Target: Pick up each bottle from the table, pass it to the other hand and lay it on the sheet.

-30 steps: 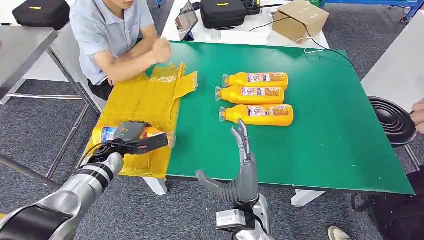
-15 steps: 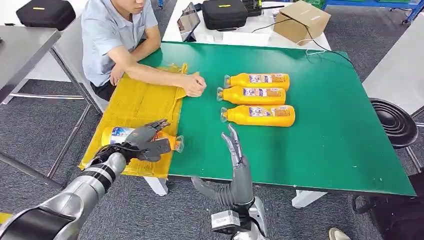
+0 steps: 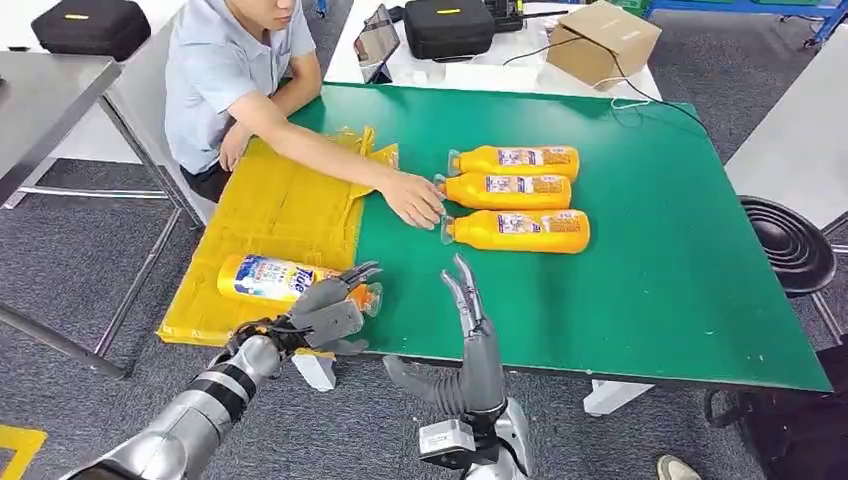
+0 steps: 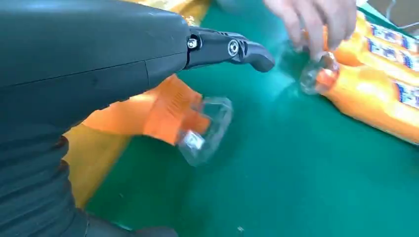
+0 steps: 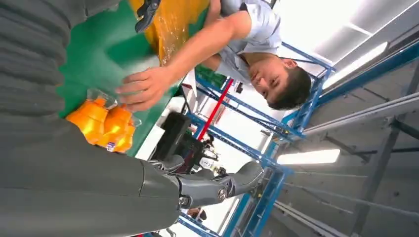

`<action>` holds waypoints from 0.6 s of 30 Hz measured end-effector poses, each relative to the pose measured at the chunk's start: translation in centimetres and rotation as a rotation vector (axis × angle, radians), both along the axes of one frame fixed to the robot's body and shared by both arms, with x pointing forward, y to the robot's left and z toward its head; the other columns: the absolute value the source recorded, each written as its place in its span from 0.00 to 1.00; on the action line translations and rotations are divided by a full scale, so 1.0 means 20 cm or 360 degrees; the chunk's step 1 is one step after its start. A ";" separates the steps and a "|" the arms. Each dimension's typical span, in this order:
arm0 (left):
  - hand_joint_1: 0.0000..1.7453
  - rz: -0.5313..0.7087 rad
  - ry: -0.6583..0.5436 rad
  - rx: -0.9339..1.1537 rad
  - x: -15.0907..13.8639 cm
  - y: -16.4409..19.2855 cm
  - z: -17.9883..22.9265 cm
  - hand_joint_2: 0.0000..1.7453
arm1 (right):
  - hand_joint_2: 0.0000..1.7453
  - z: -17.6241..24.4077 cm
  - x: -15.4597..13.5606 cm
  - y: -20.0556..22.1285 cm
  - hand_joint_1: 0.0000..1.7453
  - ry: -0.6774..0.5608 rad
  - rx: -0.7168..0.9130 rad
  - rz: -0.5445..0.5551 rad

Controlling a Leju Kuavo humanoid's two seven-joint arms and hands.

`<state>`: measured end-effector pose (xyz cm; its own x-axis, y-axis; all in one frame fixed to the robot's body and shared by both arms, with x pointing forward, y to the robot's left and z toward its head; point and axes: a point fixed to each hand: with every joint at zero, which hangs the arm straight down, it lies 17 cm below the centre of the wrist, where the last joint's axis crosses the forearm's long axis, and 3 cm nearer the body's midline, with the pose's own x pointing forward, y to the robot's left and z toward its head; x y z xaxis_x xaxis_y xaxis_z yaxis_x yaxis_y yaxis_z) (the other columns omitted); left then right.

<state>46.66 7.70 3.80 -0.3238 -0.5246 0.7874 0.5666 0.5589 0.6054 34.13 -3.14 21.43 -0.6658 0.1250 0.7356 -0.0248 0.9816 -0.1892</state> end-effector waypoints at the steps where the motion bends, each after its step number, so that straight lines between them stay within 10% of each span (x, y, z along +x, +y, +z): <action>1: 0.00 0.0003 -0.0007 -0.0019 -0.01 -0.01 0.01 1.00 | 1.00 0.00 0.00 0.00 0.00 0.0002 -0.0004 0.0000; 11: 0.00 0.0243 -0.0255 -0.0304 0.02 0.02 0.25 1.00 | 1.00 -0.05 -0.01 -0.01 0.00 0.0002 -0.0058 -0.0012; 18: 0.00 0.0418 -0.0264 -0.1282 -0.10 0.05 0.75 1.00 | 1.00 -0.08 0.00 -0.05 0.00 0.0018 -0.0079 -0.0054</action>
